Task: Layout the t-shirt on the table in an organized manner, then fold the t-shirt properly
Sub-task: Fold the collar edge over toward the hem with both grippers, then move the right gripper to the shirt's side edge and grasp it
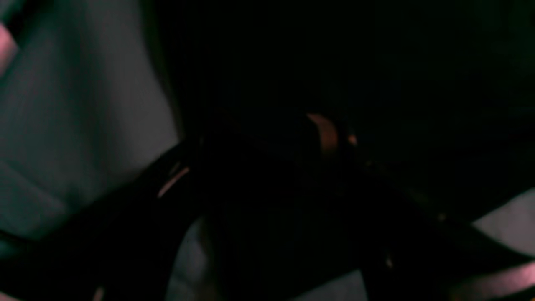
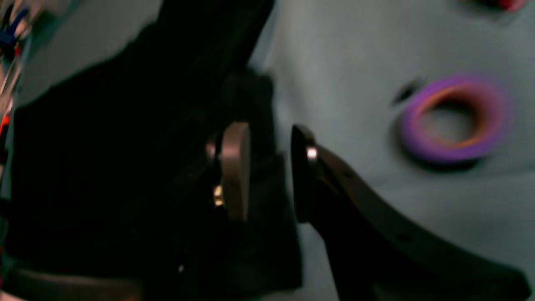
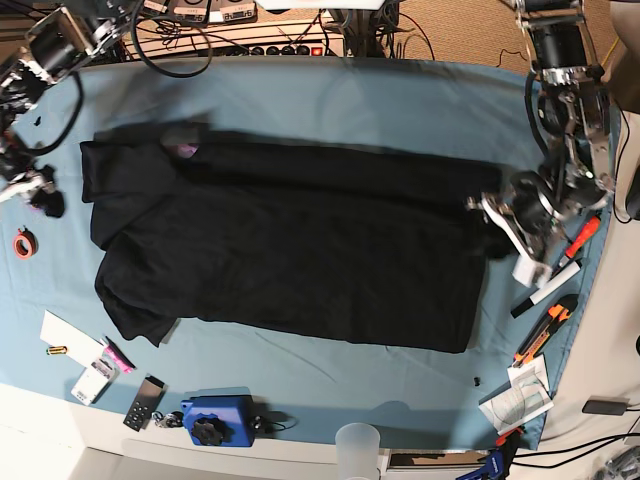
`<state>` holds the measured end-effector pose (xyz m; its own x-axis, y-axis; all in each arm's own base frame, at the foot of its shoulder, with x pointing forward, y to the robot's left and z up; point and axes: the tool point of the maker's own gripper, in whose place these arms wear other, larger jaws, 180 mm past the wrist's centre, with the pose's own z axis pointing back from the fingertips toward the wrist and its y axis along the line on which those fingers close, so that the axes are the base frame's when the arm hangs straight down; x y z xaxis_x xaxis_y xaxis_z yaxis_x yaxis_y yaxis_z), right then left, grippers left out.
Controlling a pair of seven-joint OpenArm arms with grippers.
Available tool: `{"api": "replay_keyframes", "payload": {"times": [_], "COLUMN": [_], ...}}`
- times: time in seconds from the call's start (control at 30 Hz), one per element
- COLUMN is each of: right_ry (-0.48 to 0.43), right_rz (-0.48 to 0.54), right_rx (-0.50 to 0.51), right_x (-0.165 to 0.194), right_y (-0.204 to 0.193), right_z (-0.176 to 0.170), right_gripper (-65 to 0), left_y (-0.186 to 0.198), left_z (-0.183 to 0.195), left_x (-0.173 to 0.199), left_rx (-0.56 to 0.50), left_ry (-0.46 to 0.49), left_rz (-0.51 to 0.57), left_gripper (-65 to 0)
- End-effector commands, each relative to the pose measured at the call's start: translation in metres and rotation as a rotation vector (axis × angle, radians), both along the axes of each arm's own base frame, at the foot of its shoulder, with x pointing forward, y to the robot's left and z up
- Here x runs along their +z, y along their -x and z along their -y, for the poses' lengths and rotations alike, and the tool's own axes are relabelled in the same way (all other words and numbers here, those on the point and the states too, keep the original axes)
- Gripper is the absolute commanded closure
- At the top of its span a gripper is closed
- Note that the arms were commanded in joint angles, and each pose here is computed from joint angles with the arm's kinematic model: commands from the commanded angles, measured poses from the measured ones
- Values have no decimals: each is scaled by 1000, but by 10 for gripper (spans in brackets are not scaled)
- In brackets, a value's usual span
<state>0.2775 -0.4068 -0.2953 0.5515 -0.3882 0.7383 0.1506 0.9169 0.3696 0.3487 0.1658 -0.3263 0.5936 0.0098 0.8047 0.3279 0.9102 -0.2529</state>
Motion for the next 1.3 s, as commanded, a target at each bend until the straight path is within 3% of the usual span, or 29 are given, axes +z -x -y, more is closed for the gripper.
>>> {"api": "replay_keyframes", "payload": {"times": [0.0,0.13,0.27,0.4,0.57,0.7,0.83,0.97,1.07,1.27], "right_ry": [46,102,237,421,542,546,472,449,495,458], "right_rz": [90,113,140,171,126,41,0,-30,-95,-100], "right_rx": [-7,-63,-145,-112,-83,-43,-46,-66,-66,12], "right_x": [31,43,53,67,63,29,-4,-24,-44,-74], "right_y": [-10,-19,-35,-72,-127,-163,-180,-175,-161,-142], "right_z": [11,27,47,41,20,11,4,5,12,-3], "right_gripper": [-176,-176,-176,-176,-176,-176,-176,-176,-176,-176], "left_y": [-12,-22,-23,-23,-23,-23,-23,-23,-23,-23], "left_z": [-7,-27,-44,-52,-52,-51,-51,-51,-50,-42], "left_x": [24,40,46,49,49,48,48,49,48,47], "left_rx": [11,64,84,86,86,85,85,86,86,84], "left_ry": [0,-7,-41,-66,-66,-65,-65,-63,-59,-31], "left_rz": [76,121,130,135,135,131,131,134,135,136], "left_gripper": [-301,-301,-301,-301,-301,-301,-301,-301,-301,-301]}}
